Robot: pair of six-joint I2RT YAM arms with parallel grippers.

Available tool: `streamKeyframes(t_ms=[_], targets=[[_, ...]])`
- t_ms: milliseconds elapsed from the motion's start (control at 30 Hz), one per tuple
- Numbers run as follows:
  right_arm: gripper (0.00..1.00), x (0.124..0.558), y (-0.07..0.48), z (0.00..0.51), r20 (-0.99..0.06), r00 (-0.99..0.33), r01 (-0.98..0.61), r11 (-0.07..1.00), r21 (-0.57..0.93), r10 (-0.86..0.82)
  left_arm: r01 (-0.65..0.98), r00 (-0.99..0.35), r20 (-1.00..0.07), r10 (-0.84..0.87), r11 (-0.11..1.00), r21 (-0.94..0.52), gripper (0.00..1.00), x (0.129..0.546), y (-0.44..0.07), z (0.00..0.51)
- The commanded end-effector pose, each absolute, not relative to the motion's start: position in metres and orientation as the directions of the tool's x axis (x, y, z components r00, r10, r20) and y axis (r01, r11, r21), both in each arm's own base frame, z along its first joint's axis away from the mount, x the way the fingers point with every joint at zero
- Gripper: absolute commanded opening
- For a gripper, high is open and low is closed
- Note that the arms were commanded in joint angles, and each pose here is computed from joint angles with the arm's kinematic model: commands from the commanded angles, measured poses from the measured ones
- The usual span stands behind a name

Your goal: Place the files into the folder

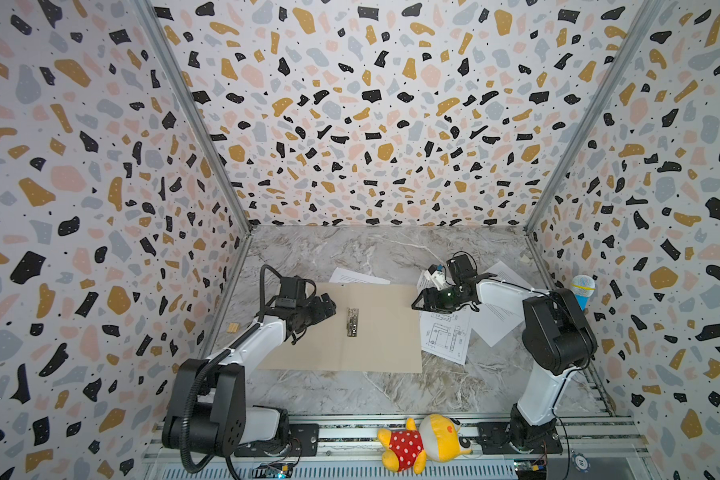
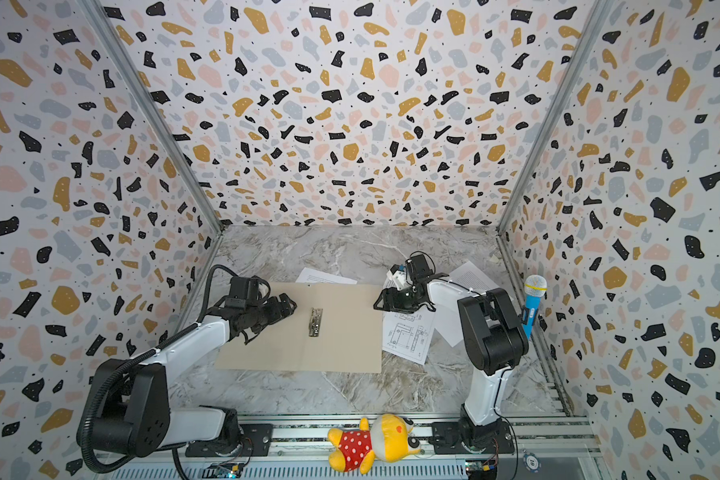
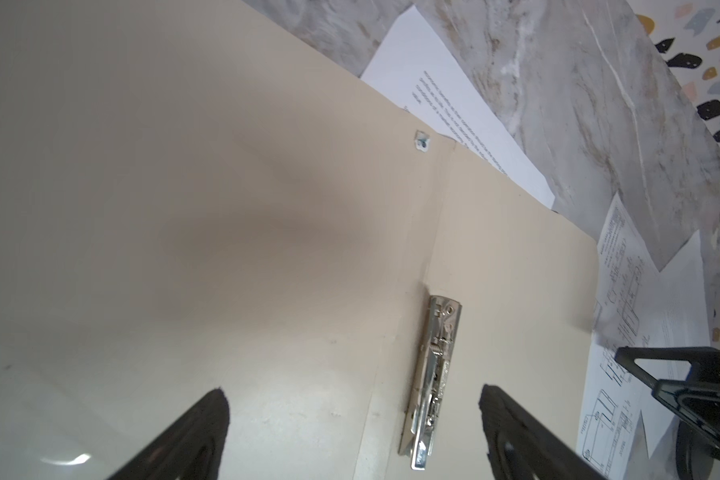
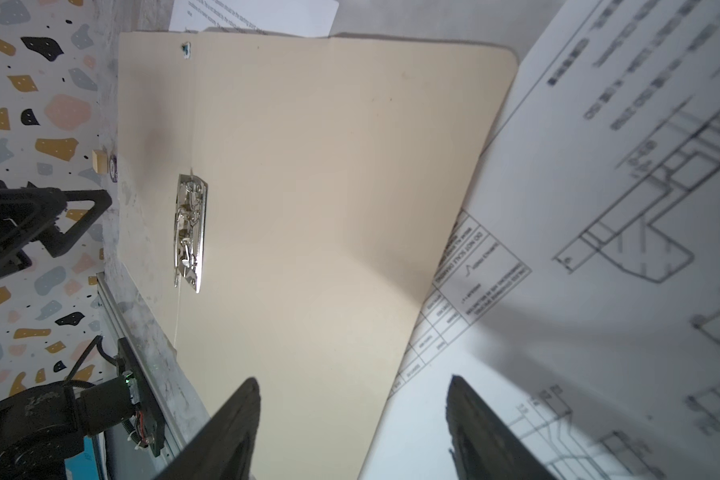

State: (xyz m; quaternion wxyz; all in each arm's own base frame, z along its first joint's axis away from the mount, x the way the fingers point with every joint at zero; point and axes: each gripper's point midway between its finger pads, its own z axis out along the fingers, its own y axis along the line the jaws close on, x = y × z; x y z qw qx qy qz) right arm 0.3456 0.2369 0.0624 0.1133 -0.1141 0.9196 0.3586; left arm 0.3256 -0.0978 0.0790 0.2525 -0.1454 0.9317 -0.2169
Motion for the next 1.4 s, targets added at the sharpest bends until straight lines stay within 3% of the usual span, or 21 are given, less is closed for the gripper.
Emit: streamKeyframes(t_ms=[0,767,1367], targets=[[0.71,0.344,0.238,0.073,-0.298,-0.948,-0.289,0.699,0.654,-0.114,-0.09,-0.84,-0.413,-0.351,0.842,-0.532,0.94,0.328,-0.125,0.085],[0.67,0.347,0.248,0.052,-0.229,-0.969,-0.23,0.663,0.712,-0.09,0.013,-0.882,-0.391,-0.262,0.816,-0.577,0.88,0.332,-0.183,0.067],[0.67,0.34,0.254,0.046,-0.158,-0.985,-0.167,0.624,0.763,-0.071,0.034,-0.89,-0.383,-0.246,0.804,-0.594,0.85,0.329,-0.199,0.056]])
